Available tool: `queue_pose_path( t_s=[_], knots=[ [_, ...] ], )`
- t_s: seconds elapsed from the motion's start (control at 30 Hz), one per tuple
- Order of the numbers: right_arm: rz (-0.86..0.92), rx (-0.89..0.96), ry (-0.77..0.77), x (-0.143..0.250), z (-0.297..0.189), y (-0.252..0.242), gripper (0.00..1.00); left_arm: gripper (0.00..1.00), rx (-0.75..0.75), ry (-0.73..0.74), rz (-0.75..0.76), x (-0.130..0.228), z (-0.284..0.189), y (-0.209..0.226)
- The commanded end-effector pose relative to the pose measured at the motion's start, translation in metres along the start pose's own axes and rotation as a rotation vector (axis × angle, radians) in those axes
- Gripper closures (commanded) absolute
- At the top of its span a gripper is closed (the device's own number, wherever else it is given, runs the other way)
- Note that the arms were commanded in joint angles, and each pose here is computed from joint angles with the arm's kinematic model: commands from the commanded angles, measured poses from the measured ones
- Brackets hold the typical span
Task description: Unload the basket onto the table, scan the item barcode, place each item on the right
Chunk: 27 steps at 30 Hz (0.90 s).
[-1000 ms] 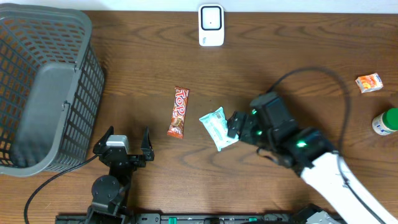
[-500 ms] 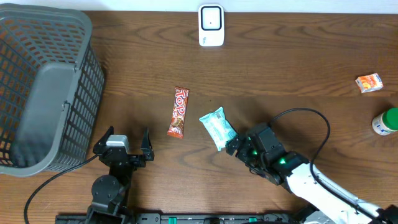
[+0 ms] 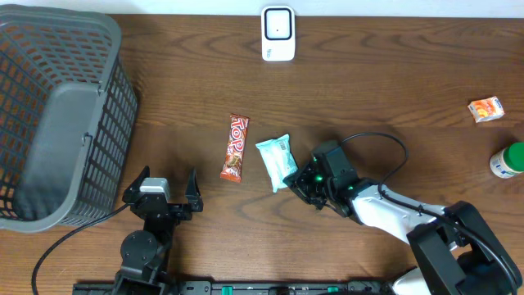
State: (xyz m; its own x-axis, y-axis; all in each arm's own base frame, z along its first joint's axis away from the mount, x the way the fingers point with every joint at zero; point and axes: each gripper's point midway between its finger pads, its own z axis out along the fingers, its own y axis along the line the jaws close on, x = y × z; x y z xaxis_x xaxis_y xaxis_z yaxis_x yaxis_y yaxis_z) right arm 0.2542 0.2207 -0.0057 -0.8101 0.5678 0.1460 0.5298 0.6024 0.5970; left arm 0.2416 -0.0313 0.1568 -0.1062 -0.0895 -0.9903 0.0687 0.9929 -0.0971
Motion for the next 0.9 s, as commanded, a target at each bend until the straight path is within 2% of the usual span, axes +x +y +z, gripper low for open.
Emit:
queue_pose_path(
  t_s=[0.0,0.03,0.17,0.3,0.5,0.53,0.57,0.6,0.7,0.87],
  knots=[
    [0.071,0.217,-0.035,-0.002,0.009,-0.075,0.91,0.02,-0.021,0.04,0.021,0.017,0.002,0.004],
    [0.015,0.196,-0.056,-0.007,0.007,-0.066,0.99,0.02,-0.02,0.04,0.021,0.017,0.002,0.004],
    [-0.235,0.117,-0.14,-0.021,-0.013,-0.032,0.99,0.02,-0.02,0.04,0.021,0.017,0.002,0.004],
    [-0.425,0.06,-0.169,-0.013,-0.048,-0.009,0.99,0.02,-0.021,0.04,0.021,0.017,0.002,0.004],
    [-0.588,-0.017,-0.227,0.001,-0.1,0.01,0.99,0.02,-0.02,0.04,0.021,0.017,0.002,0.004],
    [-0.599,-0.015,-0.231,0.003,-0.105,0.009,0.69,0.02,-0.02,0.04,0.021,0.017,0.002,0.004],
    [-0.598,-0.01,-0.229,0.004,-0.106,0.007,0.31,0.02,-0.021,0.04,0.021,0.017,0.002,0.004],
    [-0.596,0.006,-0.217,0.005,-0.105,0.003,0.01,0.02,-0.02,0.04,0.021,0.017,0.002,0.004],
    [-0.637,0.054,-0.185,0.005,-0.096,-0.007,0.01,0.02,-0.02,0.04,0.021,0.017,0.002,0.004],
    [-0.84,0.035,-0.09,0.004,-0.061,-0.005,0.01,0.02,-0.02,0.04,0.021,0.017,0.002,0.004]
  ],
)
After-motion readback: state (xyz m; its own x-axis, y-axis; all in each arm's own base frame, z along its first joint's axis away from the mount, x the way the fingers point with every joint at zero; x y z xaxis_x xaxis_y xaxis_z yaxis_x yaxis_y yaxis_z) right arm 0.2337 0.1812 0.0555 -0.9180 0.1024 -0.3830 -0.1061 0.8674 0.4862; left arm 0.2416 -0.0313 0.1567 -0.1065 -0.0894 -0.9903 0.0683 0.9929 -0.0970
